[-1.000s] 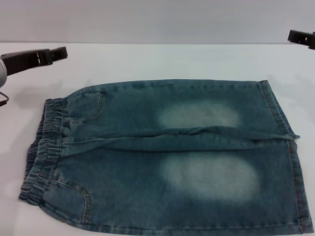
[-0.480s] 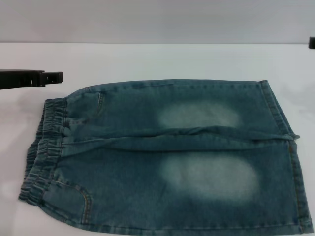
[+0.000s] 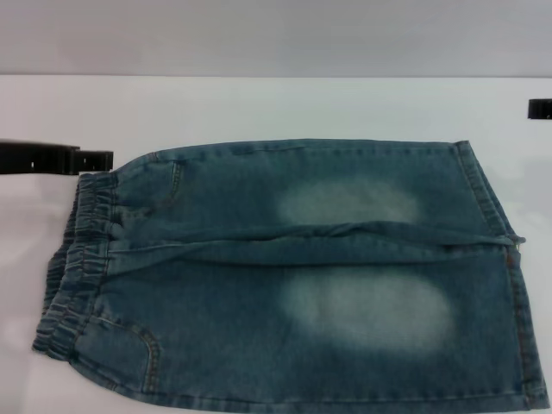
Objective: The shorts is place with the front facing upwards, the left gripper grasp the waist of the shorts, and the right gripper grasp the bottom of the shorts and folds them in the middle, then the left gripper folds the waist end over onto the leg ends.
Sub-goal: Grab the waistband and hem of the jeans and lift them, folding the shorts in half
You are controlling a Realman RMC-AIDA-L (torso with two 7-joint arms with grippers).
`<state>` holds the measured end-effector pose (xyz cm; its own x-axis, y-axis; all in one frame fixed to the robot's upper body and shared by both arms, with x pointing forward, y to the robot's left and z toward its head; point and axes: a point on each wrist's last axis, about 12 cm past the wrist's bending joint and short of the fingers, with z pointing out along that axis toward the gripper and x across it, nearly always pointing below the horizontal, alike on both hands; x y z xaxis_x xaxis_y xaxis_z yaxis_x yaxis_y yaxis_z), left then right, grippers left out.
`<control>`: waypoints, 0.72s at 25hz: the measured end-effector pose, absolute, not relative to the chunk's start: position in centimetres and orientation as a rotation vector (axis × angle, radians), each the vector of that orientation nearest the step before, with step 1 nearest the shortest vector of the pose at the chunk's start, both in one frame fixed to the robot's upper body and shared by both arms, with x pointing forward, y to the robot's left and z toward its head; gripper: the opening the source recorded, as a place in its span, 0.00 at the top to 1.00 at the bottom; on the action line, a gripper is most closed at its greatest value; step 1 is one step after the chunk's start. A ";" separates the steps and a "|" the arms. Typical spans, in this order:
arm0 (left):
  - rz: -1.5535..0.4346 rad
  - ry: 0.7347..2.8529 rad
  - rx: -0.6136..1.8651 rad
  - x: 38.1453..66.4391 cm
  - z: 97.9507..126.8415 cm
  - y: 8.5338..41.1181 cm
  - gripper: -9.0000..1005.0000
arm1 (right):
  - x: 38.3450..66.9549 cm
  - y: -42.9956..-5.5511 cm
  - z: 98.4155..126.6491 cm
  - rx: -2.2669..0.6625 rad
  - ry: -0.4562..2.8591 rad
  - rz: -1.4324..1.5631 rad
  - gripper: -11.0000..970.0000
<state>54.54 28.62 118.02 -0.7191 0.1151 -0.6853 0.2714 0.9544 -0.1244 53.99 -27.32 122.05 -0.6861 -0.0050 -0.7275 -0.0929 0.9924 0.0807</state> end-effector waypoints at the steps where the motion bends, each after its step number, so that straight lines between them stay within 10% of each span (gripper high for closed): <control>1: -0.282 2.382 0.268 54.4 117.9 28.7 0.21 | 53.9 -27.4 121.8 -0.062 2.329 0.150 0.16; 18: -0.179 2.664 0.073 52.2 115.8 29.9 0.21 | 54.1 -28.7 120.8 -0.011 2.338 0.084 0.16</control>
